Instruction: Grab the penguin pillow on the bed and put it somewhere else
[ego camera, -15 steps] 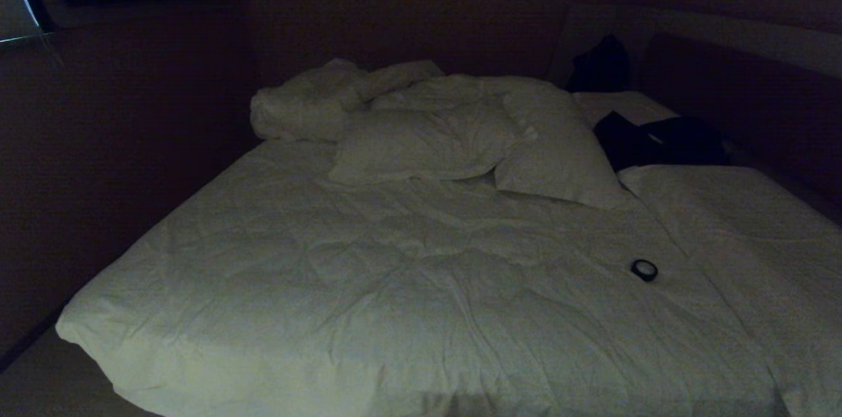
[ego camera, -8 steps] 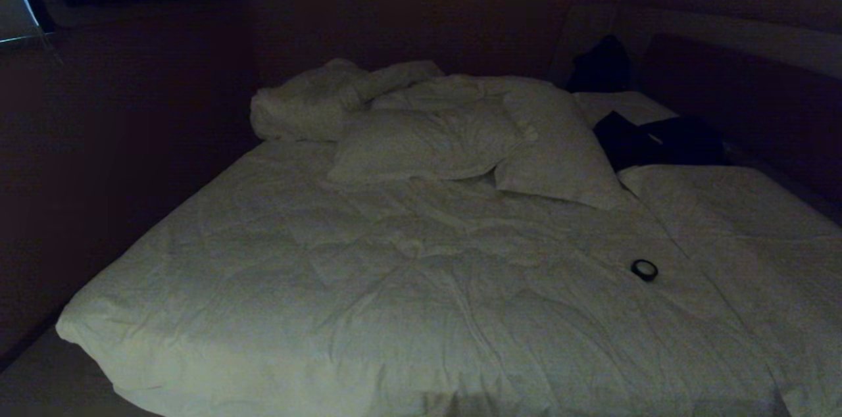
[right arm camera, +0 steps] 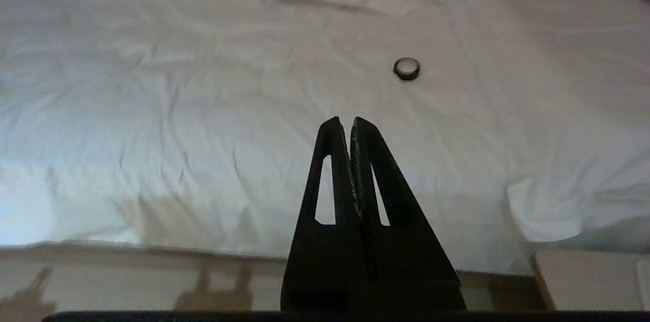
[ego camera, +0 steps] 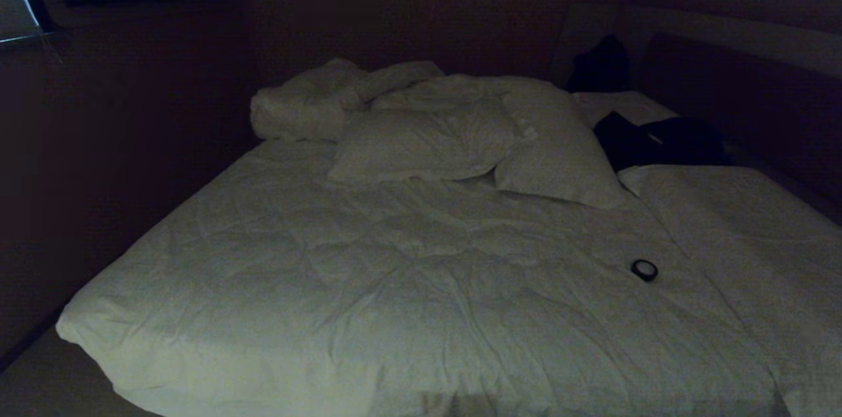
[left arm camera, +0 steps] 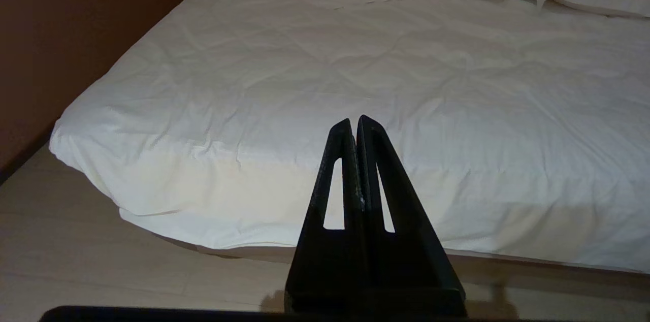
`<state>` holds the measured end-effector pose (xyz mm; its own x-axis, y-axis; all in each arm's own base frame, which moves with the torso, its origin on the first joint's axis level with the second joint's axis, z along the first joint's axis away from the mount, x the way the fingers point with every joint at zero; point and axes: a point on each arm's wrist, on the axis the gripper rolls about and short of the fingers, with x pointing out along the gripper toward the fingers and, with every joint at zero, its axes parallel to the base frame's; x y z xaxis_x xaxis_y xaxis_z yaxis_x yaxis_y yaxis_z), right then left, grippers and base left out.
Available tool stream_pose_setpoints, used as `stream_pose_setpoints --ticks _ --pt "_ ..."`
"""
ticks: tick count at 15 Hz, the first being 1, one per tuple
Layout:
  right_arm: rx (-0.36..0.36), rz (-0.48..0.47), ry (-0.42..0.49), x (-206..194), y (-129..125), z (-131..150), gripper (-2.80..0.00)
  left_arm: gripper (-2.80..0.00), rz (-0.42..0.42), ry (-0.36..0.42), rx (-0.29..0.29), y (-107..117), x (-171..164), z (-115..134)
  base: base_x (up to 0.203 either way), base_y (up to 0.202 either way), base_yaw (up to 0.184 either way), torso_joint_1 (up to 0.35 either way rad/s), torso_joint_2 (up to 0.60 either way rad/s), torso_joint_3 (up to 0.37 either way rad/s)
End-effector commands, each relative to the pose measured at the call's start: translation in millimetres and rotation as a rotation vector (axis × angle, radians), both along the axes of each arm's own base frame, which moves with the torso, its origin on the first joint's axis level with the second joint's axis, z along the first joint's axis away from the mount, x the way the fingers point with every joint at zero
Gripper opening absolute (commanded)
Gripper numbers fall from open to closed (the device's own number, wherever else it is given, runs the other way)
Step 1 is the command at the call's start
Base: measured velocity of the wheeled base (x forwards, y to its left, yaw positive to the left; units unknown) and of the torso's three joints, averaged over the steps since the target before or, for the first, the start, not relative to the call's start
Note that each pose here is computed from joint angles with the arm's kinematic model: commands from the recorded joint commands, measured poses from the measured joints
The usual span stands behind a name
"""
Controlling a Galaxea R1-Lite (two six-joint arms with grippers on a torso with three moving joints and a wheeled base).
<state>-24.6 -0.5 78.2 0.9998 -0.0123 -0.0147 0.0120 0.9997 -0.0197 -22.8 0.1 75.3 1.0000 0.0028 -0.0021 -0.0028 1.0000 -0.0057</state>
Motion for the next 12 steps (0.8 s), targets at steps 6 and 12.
stream_pose_setpoints --ticks 6,12 --pt "0.006 0.011 0.004 0.7 0.2 -1.8 -2.8 -2.8 0.0 0.001 -0.002 0.0 0.1 -0.4 0.0 0.0 0.0 0.0 0.0 0.0" --pt "0.004 0.011 0.004 0.7 0.2 -2.2 -2.8 -2.8 0.0 0.001 -0.002 0.0 0.1 -0.4 0.0 0.0 0.0 0.0 0.0 0.0"
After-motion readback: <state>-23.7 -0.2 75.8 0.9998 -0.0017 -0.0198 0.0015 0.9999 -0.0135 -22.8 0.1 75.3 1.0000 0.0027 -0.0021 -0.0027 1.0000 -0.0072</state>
